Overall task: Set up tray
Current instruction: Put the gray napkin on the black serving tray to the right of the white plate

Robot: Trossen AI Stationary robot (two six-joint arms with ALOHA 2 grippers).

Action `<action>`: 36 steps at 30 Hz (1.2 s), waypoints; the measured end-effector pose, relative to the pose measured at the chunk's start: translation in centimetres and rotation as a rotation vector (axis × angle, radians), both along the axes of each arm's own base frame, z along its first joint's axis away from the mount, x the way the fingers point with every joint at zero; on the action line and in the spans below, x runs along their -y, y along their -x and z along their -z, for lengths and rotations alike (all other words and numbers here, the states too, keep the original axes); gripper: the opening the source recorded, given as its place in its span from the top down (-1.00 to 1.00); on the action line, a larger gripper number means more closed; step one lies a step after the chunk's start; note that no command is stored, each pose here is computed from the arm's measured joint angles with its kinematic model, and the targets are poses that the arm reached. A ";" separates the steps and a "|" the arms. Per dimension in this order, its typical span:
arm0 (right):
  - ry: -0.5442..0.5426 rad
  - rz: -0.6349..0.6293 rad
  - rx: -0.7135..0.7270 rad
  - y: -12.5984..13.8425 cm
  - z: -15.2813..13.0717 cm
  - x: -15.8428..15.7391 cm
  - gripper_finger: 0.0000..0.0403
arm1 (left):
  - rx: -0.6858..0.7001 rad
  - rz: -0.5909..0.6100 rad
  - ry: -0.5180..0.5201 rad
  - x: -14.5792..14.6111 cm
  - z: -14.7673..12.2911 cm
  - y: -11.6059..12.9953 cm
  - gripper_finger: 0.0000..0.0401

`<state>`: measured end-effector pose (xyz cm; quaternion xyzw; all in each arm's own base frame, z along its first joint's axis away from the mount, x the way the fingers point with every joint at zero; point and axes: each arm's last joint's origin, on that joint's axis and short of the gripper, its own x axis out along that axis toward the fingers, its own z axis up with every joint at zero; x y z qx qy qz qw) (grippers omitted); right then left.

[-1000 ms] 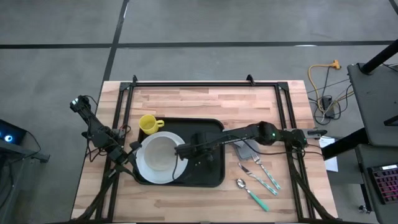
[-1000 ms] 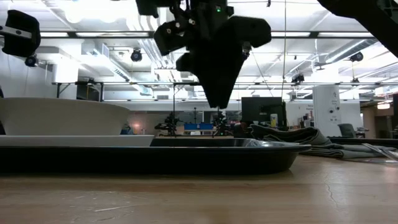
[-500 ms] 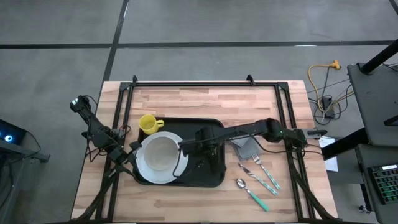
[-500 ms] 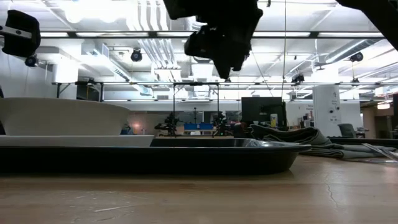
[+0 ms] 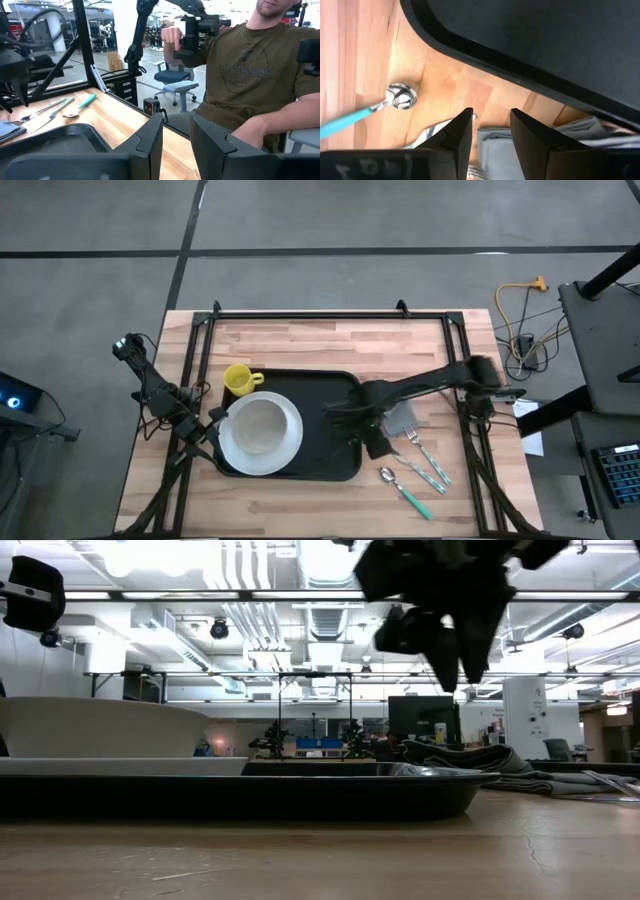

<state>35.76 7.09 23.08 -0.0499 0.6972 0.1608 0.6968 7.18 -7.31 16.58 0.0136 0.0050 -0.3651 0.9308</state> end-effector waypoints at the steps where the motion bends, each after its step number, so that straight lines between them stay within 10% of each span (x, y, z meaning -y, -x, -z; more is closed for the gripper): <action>1: -0.004 0.020 0.029 0.7 0.0 0.1 0.40 | 0.000 0.000 0.000 0.0 0.0 0.0 0.60; 17: 0.254 0.216 0.185 10.6 2.8 1.5 0.40 | -0.001 0.000 -0.001 0.0 0.0 0.0 0.60; 36: 0.383 0.185 0.253 11.7 4.3 0.3 0.40 | 0.000 0.000 0.000 0.0 0.0 0.0 0.60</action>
